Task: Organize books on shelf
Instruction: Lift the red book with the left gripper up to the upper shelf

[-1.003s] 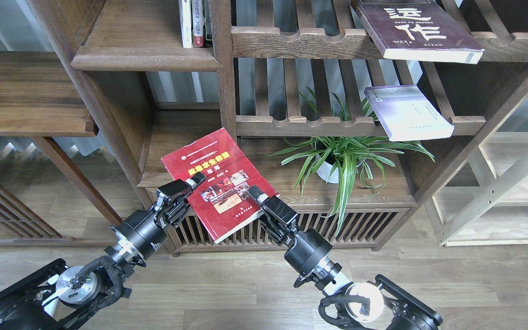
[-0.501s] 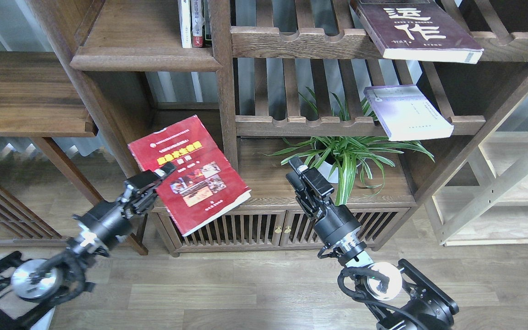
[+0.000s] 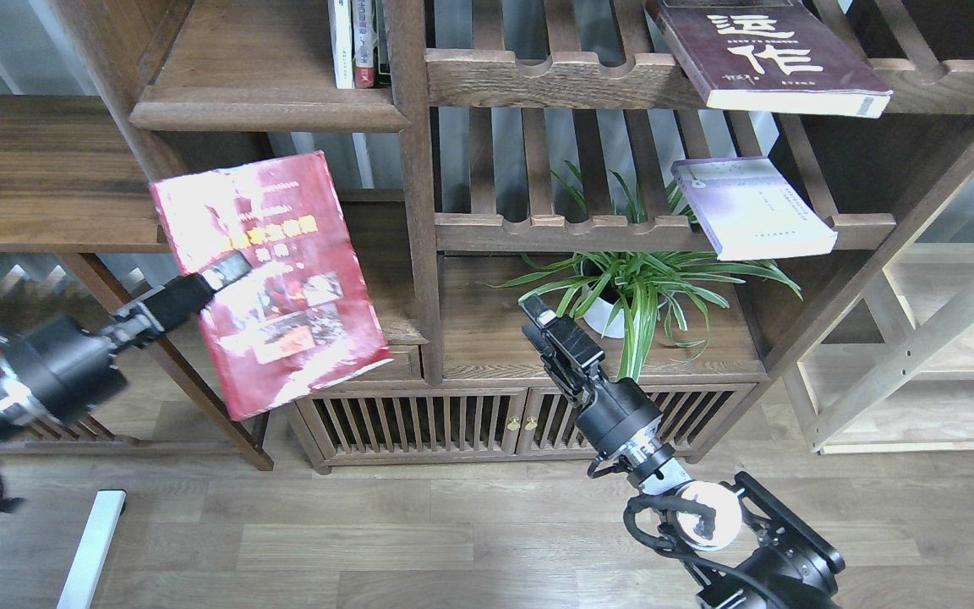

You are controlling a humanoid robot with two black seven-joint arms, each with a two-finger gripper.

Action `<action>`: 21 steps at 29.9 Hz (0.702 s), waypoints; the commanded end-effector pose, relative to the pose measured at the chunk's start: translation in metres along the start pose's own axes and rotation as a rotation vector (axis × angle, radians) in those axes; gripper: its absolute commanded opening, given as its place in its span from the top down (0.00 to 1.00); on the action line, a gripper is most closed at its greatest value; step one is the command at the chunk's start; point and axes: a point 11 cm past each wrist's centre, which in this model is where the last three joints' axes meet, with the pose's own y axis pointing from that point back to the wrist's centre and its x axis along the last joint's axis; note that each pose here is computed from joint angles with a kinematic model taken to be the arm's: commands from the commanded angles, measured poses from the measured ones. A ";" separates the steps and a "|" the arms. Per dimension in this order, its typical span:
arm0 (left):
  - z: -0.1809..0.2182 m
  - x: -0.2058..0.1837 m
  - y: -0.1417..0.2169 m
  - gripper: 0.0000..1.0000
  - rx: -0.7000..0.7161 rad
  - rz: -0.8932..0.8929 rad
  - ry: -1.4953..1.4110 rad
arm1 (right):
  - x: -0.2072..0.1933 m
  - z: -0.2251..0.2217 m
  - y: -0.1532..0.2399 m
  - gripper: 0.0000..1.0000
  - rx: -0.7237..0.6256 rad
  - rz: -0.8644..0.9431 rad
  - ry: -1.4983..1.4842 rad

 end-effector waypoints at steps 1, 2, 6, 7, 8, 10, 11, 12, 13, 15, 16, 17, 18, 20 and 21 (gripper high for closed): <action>0.045 -0.018 0.003 1.00 -0.080 -0.029 -0.146 | 0.004 -0.004 0.005 0.32 -0.020 0.015 0.044; 0.056 -0.024 0.004 1.00 -0.102 -0.041 -0.183 | 0.005 -0.004 0.005 0.32 -0.023 0.019 0.052; 0.087 -0.047 0.007 1.00 -0.164 -0.079 -0.287 | 0.009 -0.003 0.008 0.32 -0.035 0.033 0.066; 0.091 -0.050 0.008 1.00 -0.171 -0.085 -0.303 | 0.009 -0.002 0.008 0.32 -0.039 0.033 0.066; 0.094 -0.053 0.009 1.00 -0.177 -0.086 -0.325 | 0.009 0.000 0.008 0.32 -0.045 0.033 0.067; 0.101 -0.055 0.011 1.00 -0.190 -0.080 -0.364 | 0.009 0.002 0.008 0.32 -0.053 0.032 0.074; 0.104 -0.056 0.012 1.00 -0.195 -0.076 -0.381 | 0.009 0.003 0.008 0.32 -0.058 0.033 0.080; 0.107 -0.057 0.013 1.00 -0.201 -0.073 -0.398 | 0.009 0.004 0.007 0.32 -0.063 0.033 0.087; 0.110 -0.058 0.014 1.00 -0.211 -0.071 -0.413 | 0.009 0.005 0.007 0.32 -0.068 0.032 0.092; 0.115 -0.058 0.016 1.00 -0.228 -0.067 -0.423 | 0.009 0.006 0.007 0.32 -0.070 0.032 0.094; 0.117 -0.060 0.017 1.00 -0.242 -0.070 -0.425 | 0.008 0.006 0.006 0.32 -0.070 0.030 0.094; 0.119 -0.060 0.017 1.00 -0.253 -0.071 -0.425 | 0.008 0.006 0.006 0.32 -0.070 0.030 0.094; 0.120 -0.060 0.017 1.00 -0.269 -0.076 -0.420 | 0.008 0.006 0.006 0.32 -0.071 0.029 0.094; 0.121 -0.062 0.016 1.00 -0.289 -0.086 -0.412 | 0.008 0.007 0.005 0.32 -0.071 0.028 0.093; 0.122 -0.062 0.016 1.00 -0.300 -0.089 -0.412 | 0.008 0.007 0.005 0.32 -0.071 0.029 0.091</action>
